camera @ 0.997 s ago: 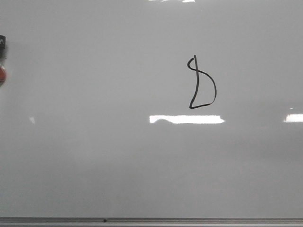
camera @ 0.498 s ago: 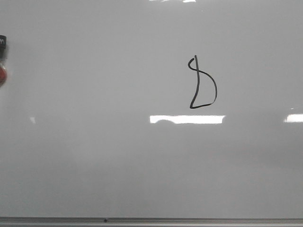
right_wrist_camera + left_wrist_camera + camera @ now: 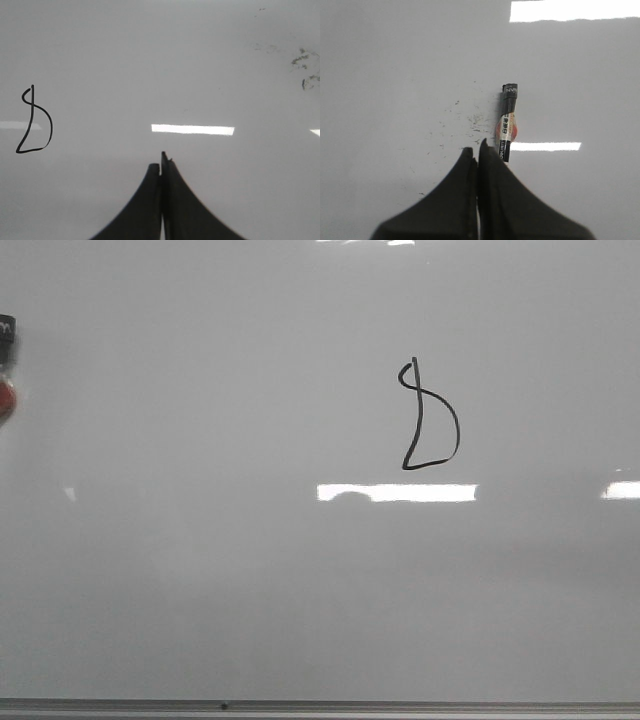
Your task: Write number 8 on whiteboard
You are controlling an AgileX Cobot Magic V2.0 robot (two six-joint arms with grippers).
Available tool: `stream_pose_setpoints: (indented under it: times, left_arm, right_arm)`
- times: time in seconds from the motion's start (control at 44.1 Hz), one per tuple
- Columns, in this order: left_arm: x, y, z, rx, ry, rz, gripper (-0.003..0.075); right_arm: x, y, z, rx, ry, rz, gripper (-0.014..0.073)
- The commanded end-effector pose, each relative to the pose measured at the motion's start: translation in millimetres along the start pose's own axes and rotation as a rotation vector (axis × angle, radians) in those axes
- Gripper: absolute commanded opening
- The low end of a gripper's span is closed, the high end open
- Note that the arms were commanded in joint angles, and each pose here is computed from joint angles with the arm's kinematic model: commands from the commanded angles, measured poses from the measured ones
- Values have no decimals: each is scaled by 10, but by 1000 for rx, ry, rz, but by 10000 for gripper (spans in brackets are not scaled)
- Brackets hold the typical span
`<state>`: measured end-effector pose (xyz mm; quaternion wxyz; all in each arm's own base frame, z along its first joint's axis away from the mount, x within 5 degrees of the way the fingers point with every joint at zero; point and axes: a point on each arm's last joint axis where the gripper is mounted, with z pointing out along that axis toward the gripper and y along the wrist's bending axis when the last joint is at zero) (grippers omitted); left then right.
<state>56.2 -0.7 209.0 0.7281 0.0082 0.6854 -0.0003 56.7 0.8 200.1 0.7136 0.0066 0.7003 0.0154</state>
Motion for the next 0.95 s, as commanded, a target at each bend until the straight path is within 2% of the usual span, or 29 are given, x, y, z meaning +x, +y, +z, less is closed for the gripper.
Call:
stream_pose_setpoints:
  times: [0.0,0.929]
  left_arm:
    - [-85,0,-21,3,-106,-9,-19]
    - [-85,0,-21,3,-106,-9,-19]
  right_arm:
    - [-110,-2,-22,5,-122,-12,-118]
    - [-121,-1,-23,4,-133,-7,-118]
